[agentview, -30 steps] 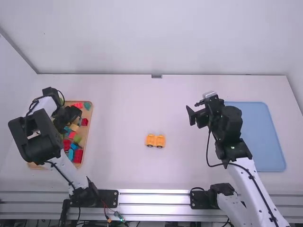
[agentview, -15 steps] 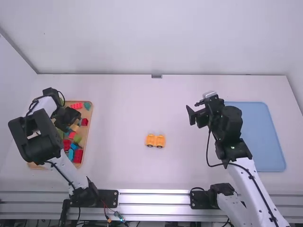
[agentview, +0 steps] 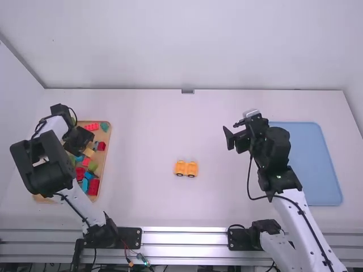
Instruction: Assemble lego blocks to make yellow taxi
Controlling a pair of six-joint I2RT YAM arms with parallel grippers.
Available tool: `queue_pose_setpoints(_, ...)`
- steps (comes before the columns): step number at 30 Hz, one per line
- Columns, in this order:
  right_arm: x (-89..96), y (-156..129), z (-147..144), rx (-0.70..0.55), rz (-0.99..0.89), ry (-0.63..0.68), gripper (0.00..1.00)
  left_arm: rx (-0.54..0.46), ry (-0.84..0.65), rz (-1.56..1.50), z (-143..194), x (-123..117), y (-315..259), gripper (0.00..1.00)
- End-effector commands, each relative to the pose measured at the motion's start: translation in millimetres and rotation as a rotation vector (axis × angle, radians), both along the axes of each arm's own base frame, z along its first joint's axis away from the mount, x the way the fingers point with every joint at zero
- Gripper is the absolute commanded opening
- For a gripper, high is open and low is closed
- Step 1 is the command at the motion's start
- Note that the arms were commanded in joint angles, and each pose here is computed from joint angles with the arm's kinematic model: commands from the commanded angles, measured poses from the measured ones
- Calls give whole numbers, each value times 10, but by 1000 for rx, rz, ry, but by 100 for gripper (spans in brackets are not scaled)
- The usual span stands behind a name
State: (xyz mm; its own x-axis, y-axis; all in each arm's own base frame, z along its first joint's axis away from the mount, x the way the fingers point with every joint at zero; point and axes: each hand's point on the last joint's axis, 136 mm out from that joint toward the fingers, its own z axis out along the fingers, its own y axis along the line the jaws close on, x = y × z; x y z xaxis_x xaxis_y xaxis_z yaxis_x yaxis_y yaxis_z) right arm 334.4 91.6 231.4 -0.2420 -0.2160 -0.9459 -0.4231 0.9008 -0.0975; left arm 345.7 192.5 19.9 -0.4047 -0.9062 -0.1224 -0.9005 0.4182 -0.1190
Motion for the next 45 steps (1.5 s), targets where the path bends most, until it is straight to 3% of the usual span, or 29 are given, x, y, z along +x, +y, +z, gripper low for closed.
queue_pose_setpoints(1, 6, 16, 182, 13, 6, -40, 99, -7, 42, 7, -118, -91, -27, 63)
queue_pose_setpoints(13, 6, 11, 179, 12, 4, -39, 99, 6, 35, -15, -249, -116, -52, 61)
queue_pose_setpoints(17, 5, 12, 174, 12, 5, -37, 99, 42, 56, 34, -249, -156, 13, 56)
queue_pose_setpoints(29, -4, 14, 148, 10, 6, -26, 99, 56, 38, 41, -345, -164, 16, 57)
queue_pose_setpoints(40, -4, 10, 144, 10, 5, -24, 99, 35, 65, 30, -396, -250, -45, 45)
queue_pose_setpoints(45, -5, 10, 143, 10, 5, -23, 99, 24, 77, 30, -401, -280, -69, 45)
